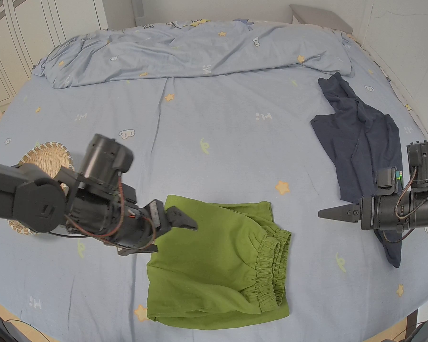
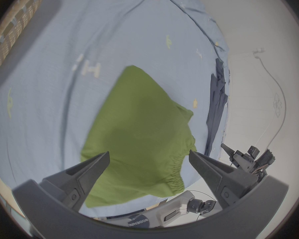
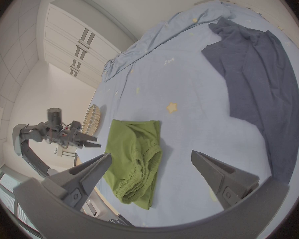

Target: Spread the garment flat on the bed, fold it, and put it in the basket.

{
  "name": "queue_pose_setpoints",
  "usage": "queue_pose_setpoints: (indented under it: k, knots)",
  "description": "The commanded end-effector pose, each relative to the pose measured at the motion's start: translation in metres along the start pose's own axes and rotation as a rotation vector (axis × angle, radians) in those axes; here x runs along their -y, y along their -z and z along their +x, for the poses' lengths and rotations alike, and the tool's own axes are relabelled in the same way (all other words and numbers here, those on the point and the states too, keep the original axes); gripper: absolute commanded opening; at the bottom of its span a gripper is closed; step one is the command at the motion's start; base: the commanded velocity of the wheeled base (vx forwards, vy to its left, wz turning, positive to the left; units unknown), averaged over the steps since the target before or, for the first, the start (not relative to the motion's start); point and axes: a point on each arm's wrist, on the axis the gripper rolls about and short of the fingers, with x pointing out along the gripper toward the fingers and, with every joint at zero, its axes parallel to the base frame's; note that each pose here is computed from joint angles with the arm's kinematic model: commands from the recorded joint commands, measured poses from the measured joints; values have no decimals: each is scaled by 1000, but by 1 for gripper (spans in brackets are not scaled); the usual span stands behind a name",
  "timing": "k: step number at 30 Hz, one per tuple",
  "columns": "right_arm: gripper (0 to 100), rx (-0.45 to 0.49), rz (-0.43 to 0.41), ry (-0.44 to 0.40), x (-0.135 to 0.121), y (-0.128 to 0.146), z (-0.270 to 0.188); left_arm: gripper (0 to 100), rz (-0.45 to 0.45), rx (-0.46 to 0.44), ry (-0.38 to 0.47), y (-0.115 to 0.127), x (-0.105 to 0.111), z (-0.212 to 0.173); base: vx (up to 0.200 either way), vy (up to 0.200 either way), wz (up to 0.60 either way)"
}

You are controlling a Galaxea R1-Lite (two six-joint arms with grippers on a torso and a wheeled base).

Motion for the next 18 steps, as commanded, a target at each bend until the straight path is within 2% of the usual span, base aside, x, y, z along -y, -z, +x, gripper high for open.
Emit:
queue_pose_setpoints:
  k: [1,3,8,13,18]
  knots:
    - [100,-58,-50,-64,-19,14,5,100,8,64,72,-11,-84,-20,0,0,0]
    - [100,-56,-48,-63,-19,14,5,100,24,83,92,-16,-98,-9,0,0,0]
    - [100,-50,-42,-61,-18,14,4,100,31,90,103,-16,-111,17,0,0,0]
    - [100,-47,-41,-60,-18,13,4,100,44,47,91,-8,-117,39,0,0,0]
    - [100,-41,-41,-62,-18,12,3,100,60,30,101,-1,-115,44,0,0,0]
